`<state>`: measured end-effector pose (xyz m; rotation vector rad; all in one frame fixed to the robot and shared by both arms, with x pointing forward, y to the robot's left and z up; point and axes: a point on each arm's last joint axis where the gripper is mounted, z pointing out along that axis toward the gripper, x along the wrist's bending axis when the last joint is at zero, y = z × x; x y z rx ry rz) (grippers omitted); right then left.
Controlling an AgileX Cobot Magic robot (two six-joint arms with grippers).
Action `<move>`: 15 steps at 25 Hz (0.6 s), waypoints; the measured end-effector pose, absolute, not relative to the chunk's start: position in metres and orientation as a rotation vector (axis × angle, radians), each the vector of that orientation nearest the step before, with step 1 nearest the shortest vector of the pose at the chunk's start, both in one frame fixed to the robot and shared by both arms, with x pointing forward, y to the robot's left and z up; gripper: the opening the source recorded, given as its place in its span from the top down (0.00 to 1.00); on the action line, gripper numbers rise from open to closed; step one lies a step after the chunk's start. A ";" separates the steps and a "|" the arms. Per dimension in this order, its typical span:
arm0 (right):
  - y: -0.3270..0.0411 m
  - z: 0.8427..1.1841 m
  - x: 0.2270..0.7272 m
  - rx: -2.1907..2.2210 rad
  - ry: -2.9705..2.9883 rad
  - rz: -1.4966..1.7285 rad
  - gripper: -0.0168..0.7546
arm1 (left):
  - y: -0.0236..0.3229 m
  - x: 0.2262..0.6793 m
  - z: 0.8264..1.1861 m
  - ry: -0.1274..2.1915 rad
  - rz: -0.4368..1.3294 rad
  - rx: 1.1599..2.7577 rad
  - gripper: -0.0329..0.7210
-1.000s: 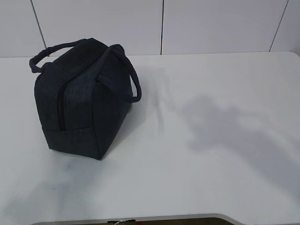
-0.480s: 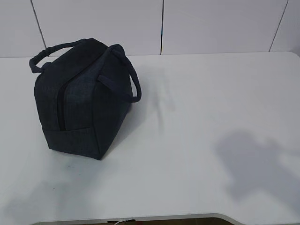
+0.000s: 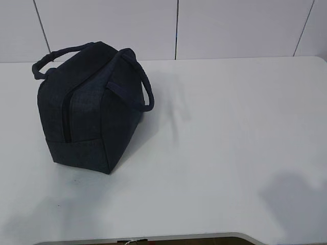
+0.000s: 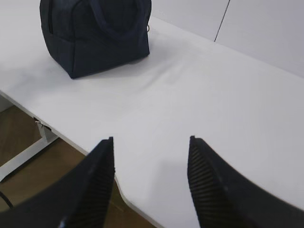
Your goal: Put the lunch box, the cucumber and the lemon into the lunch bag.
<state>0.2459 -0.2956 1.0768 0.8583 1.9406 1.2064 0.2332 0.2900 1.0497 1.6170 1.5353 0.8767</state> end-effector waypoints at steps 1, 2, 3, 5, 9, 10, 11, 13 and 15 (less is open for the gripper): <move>-0.297 1.073 0.244 0.863 1.952 1.198 0.45 | 0.290 0.233 1.050 1.535 0.877 1.617 0.64; -0.298 1.070 0.243 0.868 1.961 1.190 0.45 | 0.290 0.233 1.050 1.535 0.877 1.617 0.64; -0.299 1.067 0.241 0.870 1.965 1.187 0.45 | 0.290 0.233 1.050 1.535 0.877 1.617 0.64; -0.301 1.064 0.238 0.869 1.961 1.190 0.45 | 0.290 0.233 1.050 1.535 0.877 1.617 0.64; -0.302 1.064 0.235 0.861 1.944 1.203 0.45 | 0.290 0.233 1.050 1.535 0.877 1.617 0.64; -0.302 1.064 0.235 0.861 1.944 1.203 0.45 | 0.290 0.233 1.050 1.535 0.877 1.617 0.64; -0.302 1.064 0.235 0.861 1.944 1.203 0.45 | 0.290 0.233 1.050 1.535 0.877 1.617 0.64; -0.302 1.063 0.234 0.864 1.950 1.198 0.45 | 0.290 0.233 1.050 1.535 0.877 1.617 0.64; -0.303 1.062 0.234 0.868 1.959 1.191 0.45 | 0.290 0.233 1.050 1.535 0.877 1.617 0.64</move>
